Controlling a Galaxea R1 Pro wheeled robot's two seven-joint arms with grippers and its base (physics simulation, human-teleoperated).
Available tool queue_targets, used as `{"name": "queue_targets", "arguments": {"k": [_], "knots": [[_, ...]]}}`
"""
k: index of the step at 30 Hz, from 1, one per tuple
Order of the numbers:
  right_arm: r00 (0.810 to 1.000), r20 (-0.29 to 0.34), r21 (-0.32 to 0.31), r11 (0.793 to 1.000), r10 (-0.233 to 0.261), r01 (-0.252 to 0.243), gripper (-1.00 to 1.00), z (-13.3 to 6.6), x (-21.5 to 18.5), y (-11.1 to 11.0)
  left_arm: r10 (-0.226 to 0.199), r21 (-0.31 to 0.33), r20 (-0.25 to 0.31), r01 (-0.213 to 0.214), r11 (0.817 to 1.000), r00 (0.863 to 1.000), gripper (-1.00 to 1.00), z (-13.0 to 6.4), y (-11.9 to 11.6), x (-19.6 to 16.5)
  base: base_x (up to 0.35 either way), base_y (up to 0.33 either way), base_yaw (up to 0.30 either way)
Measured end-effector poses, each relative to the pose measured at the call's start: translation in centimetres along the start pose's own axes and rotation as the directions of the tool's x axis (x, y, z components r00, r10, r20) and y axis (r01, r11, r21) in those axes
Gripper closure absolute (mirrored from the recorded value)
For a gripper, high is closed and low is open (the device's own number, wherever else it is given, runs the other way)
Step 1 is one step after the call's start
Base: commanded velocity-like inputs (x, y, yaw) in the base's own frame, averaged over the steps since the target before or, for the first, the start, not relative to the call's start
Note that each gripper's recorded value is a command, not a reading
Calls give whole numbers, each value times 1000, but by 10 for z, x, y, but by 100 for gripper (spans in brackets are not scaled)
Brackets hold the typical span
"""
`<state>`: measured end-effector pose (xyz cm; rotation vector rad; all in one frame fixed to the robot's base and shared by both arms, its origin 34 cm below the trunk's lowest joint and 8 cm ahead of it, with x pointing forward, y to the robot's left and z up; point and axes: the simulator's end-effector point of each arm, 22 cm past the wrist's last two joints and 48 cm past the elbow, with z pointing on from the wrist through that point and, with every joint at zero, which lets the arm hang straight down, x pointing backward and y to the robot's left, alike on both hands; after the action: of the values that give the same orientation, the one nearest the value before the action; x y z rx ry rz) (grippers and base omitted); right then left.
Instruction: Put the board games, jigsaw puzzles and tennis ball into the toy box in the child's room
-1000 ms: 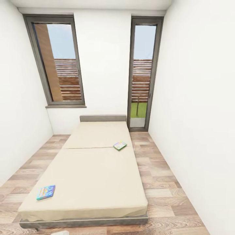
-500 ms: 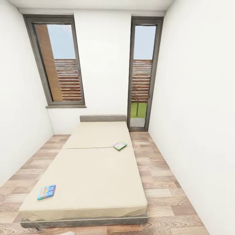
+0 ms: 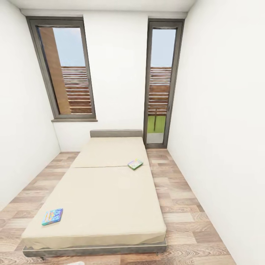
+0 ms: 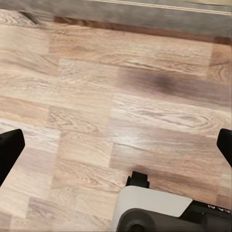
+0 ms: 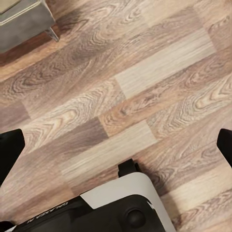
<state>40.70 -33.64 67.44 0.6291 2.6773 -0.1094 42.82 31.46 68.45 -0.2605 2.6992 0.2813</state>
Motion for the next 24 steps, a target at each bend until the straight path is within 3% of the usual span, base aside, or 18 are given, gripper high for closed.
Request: {"name": "queue_targets", "arguments": {"k": [11,18,24], "knots": [[1000,6,11,1000,6,-7,-100,0,-2,-10,3,2,-4,-3,1000,1000,-100,0,-2,5,0,0,26],[1000,8,13,1000,7,-7,-100,0,-2,-11,-5,1,50,5,1000,999,-100,-1,-2,-7,0,0,211],[1000,10,14,1000,8,-8,-100,-1,-3,-11,-4,1,63,4,1000,998,-100,-2,-2,-8,0,0,259]]}}
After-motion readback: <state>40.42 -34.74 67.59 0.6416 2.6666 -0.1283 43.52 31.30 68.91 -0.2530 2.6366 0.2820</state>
